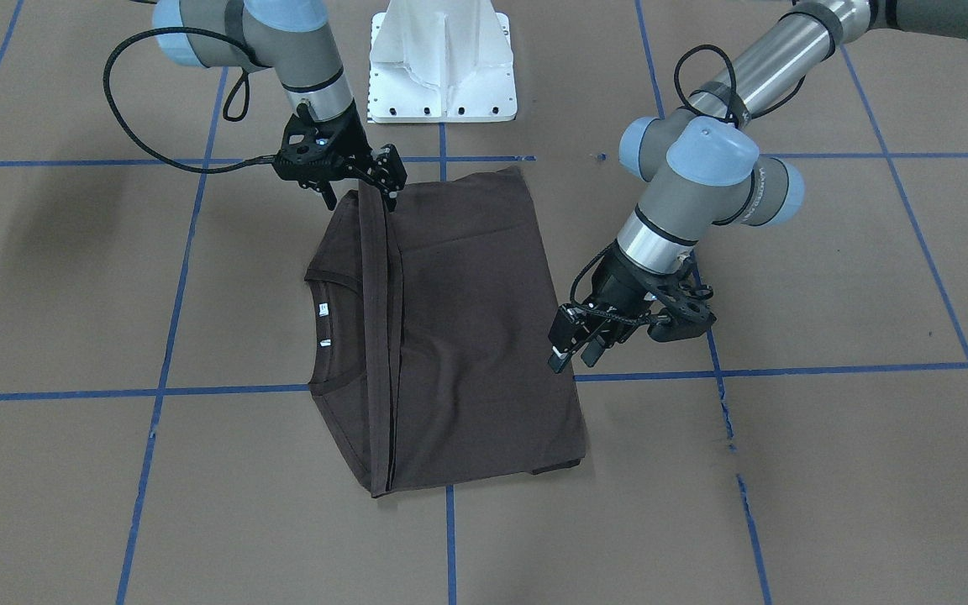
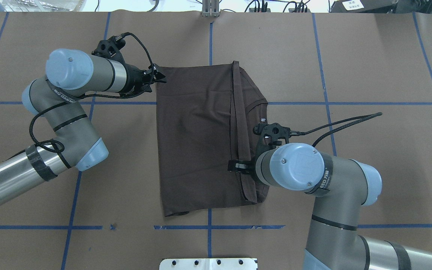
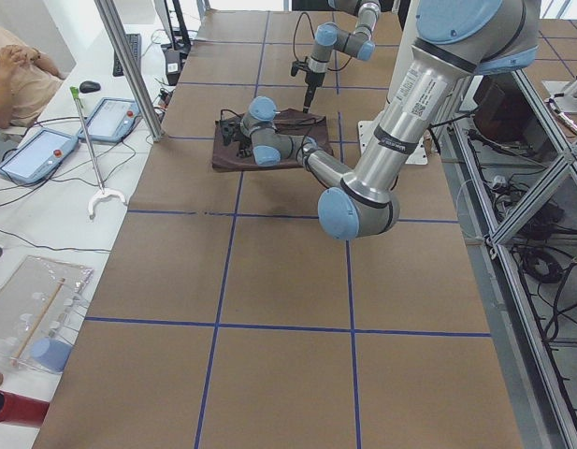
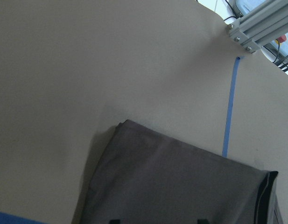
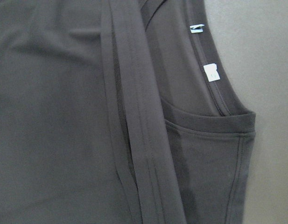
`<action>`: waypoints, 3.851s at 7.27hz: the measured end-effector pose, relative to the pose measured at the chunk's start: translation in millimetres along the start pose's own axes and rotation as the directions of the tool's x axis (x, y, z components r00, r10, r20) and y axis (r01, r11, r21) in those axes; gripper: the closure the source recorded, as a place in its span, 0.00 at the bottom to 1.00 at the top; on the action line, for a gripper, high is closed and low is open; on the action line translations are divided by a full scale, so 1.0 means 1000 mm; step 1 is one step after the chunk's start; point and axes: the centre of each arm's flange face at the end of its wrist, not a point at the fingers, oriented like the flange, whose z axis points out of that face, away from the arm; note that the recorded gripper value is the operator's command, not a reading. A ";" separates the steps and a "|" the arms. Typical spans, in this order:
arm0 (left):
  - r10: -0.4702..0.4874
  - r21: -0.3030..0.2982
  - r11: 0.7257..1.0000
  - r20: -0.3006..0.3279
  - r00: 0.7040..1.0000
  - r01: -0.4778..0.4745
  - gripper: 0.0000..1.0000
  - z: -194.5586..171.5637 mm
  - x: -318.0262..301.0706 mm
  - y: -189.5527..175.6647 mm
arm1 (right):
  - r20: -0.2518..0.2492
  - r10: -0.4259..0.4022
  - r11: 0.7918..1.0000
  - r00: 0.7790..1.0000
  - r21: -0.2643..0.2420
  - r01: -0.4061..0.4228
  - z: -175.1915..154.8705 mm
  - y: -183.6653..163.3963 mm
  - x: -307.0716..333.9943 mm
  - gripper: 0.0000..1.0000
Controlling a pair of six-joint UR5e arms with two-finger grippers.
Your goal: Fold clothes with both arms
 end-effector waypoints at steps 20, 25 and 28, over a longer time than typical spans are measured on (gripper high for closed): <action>0.000 -0.004 1.000 -0.009 1.000 0.000 0.36 -0.011 -0.007 0.002 | -0.165 -0.520 0.854 0.838 -0.089 0.513 0.043 0.000 -0.002 0.00; -0.001 -0.004 1.000 -0.010 1.000 0.001 0.36 -0.012 -0.007 0.003 | -0.157 -0.535 0.844 0.830 -0.123 0.521 0.056 0.029 -0.008 0.00; -0.001 -0.005 1.000 -0.008 1.000 0.001 0.36 -0.014 -0.011 0.003 | -0.179 -0.539 0.842 0.823 -0.133 0.522 0.061 0.017 0.007 0.00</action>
